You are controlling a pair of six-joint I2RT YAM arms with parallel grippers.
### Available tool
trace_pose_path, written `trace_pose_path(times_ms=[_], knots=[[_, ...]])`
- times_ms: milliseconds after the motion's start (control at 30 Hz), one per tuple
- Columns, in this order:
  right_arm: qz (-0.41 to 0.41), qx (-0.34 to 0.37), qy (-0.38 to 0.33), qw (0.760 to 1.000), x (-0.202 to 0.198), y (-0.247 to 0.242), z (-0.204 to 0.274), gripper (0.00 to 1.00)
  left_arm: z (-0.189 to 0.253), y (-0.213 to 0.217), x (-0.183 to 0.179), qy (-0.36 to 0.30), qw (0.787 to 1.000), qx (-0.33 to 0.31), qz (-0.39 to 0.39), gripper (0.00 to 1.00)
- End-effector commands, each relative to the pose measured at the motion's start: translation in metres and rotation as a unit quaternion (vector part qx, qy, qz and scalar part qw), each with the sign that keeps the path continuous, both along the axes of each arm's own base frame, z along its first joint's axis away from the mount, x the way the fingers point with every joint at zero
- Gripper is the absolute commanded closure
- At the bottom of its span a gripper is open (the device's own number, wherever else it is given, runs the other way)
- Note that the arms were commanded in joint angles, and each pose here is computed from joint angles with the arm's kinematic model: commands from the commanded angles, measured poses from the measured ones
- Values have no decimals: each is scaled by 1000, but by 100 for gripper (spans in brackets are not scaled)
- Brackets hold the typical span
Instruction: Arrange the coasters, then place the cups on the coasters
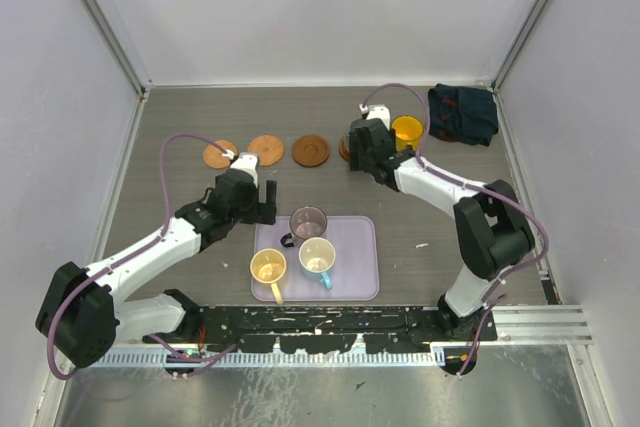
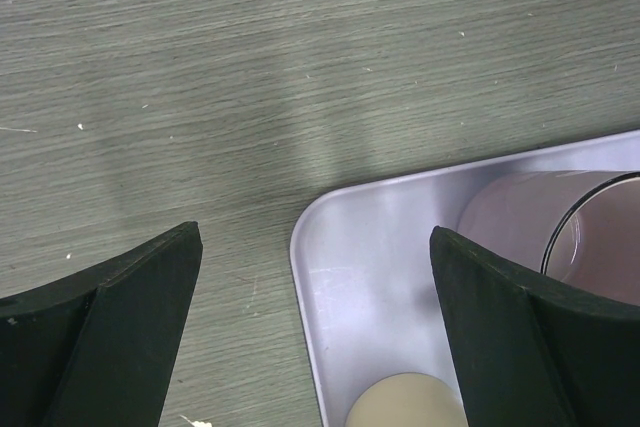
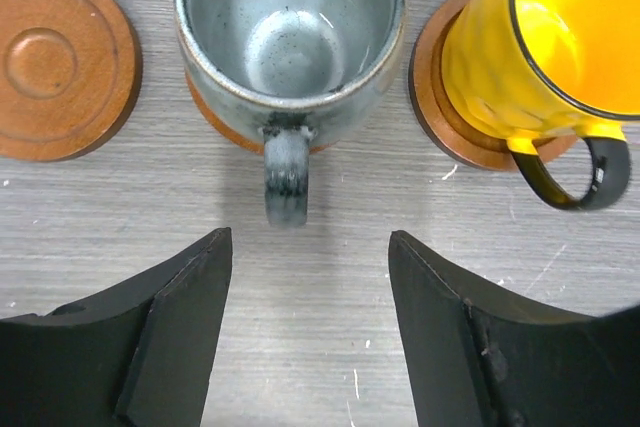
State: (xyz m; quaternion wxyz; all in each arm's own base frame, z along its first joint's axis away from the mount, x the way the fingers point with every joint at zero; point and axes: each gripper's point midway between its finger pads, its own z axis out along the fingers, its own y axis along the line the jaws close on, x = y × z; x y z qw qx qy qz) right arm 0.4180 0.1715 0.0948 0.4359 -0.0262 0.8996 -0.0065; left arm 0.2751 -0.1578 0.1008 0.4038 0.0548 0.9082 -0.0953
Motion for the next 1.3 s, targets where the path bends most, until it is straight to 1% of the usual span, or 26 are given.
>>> trace_pose_path(times_ms=[0, 133, 233, 333, 500, 700, 867, 967, 1067, 1200, 1267], knots=[[1, 50, -48, 998, -13, 7, 50, 31, 12, -3, 7, -22, 1000, -15, 1, 2], [-1, 77, -74, 994, -34, 1, 82, 29, 12, -2, 6, -22, 1000, -4, -8, 2], [-6, 90, -90, 992, -46, -7, 99, 22, 15, -4, 2, -19, 1000, -4, -24, 2], [-12, 90, -94, 991, -56, -15, 106, 20, 18, -11, -5, -18, 998, -18, -51, 2], [-21, 88, -93, 991, -68, -25, 106, 20, 21, -22, -20, -13, 994, -43, -101, 2], [0, 122, -81, 989, -85, -18, 107, 21, 23, -35, -40, -1, 985, -72, -157, 2], [7, 142, -69, 987, -105, -20, 104, 24, 20, -49, -60, 23, 976, -94, -196, 2], [5, 144, -64, 988, -115, -24, 101, 25, 11, -54, -71, 44, 973, -85, -209, 2], [-2, 143, -62, 988, -121, -29, 97, 25, 6, -61, -78, 51, 971, -65, -224, 2], [-4, 142, -57, 988, -123, -29, 94, 25, -2, -66, -80, 60, 971, -42, -229, 2], [-2, 142, -54, 988, -123, -28, 92, 25, -9, -65, -76, 65, 973, -27, -220, 0]])
